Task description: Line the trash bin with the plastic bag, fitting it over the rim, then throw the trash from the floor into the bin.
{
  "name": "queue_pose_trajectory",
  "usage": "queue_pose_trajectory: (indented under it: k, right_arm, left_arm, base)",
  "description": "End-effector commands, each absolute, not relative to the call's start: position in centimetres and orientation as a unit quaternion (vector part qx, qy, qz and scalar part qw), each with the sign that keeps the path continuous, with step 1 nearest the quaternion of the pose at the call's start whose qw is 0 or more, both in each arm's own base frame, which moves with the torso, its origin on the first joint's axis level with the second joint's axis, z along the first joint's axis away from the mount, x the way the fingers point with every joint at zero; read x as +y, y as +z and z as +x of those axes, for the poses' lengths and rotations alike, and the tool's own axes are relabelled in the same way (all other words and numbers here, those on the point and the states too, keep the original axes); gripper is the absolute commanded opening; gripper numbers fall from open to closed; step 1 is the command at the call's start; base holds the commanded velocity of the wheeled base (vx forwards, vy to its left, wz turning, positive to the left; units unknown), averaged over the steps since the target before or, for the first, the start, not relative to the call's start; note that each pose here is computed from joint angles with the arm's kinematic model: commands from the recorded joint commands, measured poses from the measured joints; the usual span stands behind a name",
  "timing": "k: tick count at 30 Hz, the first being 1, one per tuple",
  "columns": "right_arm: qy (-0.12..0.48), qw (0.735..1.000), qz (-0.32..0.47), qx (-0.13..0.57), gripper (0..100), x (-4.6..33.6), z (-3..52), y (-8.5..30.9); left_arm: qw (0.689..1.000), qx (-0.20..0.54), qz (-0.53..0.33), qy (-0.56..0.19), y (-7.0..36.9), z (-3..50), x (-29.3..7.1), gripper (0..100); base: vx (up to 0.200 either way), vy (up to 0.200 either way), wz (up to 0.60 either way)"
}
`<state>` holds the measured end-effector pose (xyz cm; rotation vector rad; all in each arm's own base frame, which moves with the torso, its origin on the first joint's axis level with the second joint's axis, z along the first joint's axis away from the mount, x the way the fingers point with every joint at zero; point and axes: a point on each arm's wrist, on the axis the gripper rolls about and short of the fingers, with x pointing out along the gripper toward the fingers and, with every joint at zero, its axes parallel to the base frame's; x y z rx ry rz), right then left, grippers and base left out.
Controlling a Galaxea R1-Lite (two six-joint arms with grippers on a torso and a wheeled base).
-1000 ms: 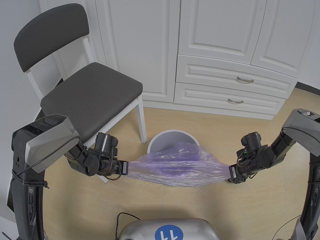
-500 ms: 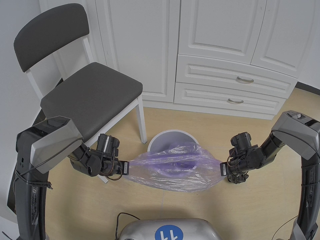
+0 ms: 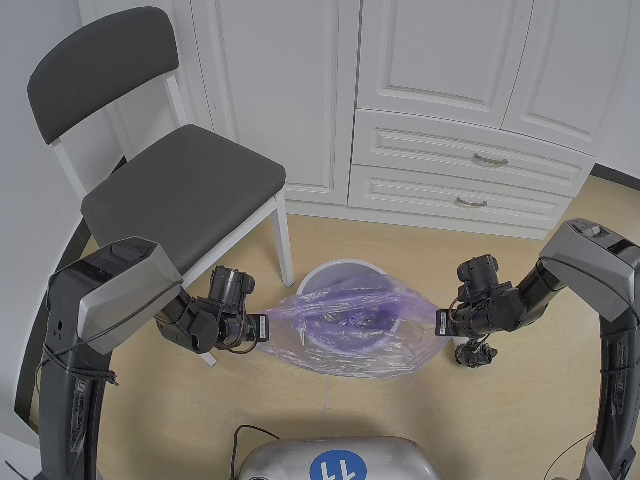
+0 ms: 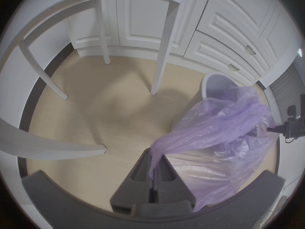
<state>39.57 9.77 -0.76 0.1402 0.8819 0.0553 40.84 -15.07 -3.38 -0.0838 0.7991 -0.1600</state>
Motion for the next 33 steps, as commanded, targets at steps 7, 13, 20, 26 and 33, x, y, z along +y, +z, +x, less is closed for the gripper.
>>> queue_pose_trajectory:
  k: [7, 13, 20, 26, 33]
  right_arm:
    - [0.04, 0.915, 0.091, 0.39, 0, 11.0, 39.5, 1.5]
    - [0.057, 0.92, 0.107, 0.372, 0, 12.9, 39.1, 1.6]
    - [0.082, 0.916, 0.108, 0.378, 0, 15.4, 37.9, 1.3]
    - [0.086, 0.914, 0.119, 0.378, 0, 16.4, 37.7, 1.3]
    - [0.072, 0.914, 0.13, 0.378, 0, 15.8, 38.7, 0.6]
  left_arm:
    - [0.919, 0.371, -0.059, -0.123, 0.1, 38.9, -17.5, 0]
    - [0.925, 0.353, -0.063, -0.125, 0.4, 38.9, -17.4, 0]
    - [0.924, 0.355, -0.036, -0.14, 1.2, 37.1, -16.8, 0]
    - [0.916, 0.371, 0.004, -0.151, -0.2, 36.6, -16.4, 0]
    - [0.916, 0.377, -0.001, -0.138, -2.6, 38.2, -17.1, 0]
  base:
    - [0.0, 0.0, 0.0]
    - [0.0, 0.0, 0.0]
    - [0.0, 0.0, 0.0]
    - [0.0, 0.0, 0.0]
    - [0.0, 0.0, 0.0]
